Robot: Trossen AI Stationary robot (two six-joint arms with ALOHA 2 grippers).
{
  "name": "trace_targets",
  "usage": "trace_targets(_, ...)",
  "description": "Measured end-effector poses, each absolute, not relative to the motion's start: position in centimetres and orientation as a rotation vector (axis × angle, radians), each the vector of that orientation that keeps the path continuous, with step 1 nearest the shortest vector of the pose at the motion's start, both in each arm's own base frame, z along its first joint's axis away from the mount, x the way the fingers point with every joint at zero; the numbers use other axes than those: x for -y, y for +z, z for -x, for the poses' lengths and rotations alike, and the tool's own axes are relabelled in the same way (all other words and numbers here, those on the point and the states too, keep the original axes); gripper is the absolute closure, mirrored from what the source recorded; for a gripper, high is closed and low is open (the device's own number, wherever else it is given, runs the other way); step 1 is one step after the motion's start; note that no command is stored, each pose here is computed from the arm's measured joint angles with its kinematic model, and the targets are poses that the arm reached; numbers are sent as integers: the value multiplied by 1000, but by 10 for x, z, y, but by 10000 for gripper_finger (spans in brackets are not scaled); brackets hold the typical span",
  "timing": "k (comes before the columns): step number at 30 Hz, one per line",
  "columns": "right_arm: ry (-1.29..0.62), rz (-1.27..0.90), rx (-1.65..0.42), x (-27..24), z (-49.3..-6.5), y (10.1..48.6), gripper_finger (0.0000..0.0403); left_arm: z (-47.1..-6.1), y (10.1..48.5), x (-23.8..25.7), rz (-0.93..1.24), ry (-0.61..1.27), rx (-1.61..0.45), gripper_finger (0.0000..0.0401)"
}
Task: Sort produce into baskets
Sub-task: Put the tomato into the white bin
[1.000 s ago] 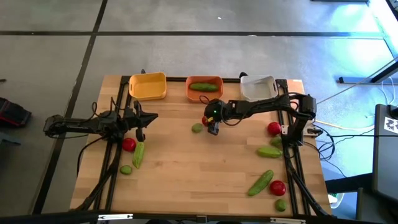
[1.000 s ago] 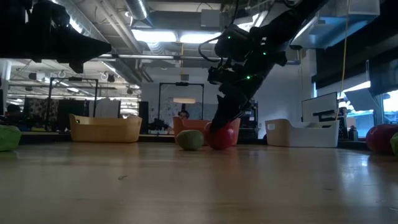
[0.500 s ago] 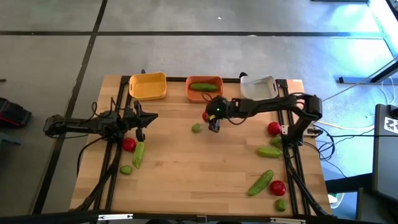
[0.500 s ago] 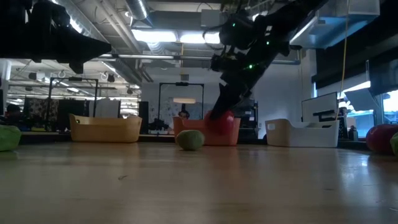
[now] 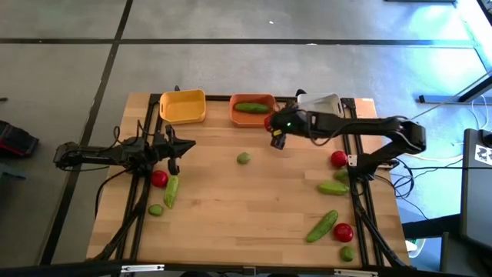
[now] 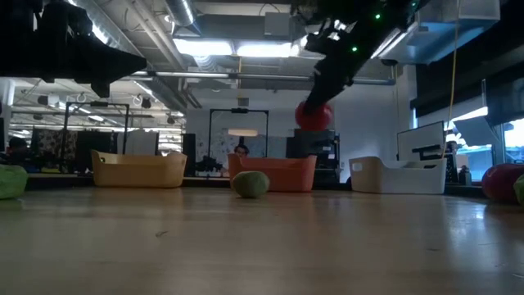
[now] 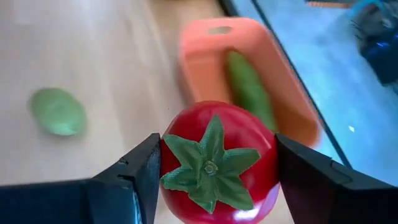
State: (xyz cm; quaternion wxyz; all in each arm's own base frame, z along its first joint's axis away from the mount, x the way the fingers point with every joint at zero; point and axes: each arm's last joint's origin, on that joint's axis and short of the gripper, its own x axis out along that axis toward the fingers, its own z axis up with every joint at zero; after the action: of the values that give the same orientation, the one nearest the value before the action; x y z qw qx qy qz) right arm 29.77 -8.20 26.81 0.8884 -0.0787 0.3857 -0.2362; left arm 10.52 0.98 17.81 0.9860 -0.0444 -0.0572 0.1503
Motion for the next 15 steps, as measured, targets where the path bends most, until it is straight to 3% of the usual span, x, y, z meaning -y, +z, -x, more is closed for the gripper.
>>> trace_targets(15, -747, 54, -925, 159, -229, 284, 157, -105, 178, -10, 86, 302, 114, 384)
